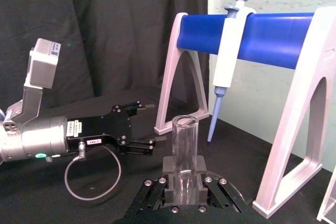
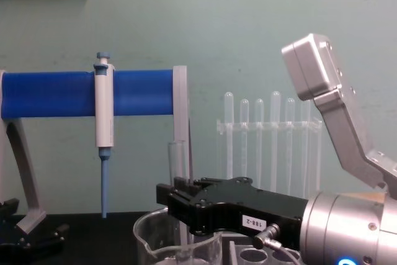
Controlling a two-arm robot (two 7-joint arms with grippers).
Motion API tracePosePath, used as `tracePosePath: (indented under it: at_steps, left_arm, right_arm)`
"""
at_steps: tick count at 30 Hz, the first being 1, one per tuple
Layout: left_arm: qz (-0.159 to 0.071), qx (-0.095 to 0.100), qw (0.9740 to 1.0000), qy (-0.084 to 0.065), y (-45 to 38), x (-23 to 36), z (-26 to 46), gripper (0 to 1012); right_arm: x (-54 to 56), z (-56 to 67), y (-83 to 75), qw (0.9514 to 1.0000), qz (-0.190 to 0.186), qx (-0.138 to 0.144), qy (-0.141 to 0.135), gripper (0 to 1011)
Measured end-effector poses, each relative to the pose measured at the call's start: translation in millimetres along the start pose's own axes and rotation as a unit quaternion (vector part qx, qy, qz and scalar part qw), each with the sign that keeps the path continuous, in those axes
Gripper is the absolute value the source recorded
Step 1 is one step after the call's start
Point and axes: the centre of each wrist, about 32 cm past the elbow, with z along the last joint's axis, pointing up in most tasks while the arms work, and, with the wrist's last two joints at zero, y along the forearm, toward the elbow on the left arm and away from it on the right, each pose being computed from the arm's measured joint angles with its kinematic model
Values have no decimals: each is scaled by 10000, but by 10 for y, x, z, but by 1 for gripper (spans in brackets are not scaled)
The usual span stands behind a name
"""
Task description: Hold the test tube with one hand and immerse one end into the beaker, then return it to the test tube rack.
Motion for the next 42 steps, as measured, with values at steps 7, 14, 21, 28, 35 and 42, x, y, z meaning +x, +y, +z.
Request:
tracePosePath:
  at_steps: [7, 14, 21, 28, 35, 42]
  left_arm:
    - [0, 0, 10000, 0, 0, 0, 0, 1000]
    - [0, 0, 10000, 0, 0, 0, 0, 1000]
    - [0, 0, 10000, 0, 0, 0, 0, 1000]
    - [0, 0, 10000, 0, 0, 0, 0, 1000]
    - [0, 0, 10000, 0, 0, 0, 0, 1000]
    - [0, 0, 10000, 0, 0, 0, 0, 1000]
  right_arm:
    - [4, -12, -17, 10000, -51, 10, 15, 227]
    - [4, -8, -17, 10000, -48, 13, 11, 227]
    - [4, -4, -16, 10000, -45, 14, 9, 227]
    - [4, -1, -15, 10000, -45, 15, 9, 226]
    - [6, 0, -16, 10000, -48, 13, 11, 227]
    - [6, 0, -16, 10000, -50, 13, 12, 227]
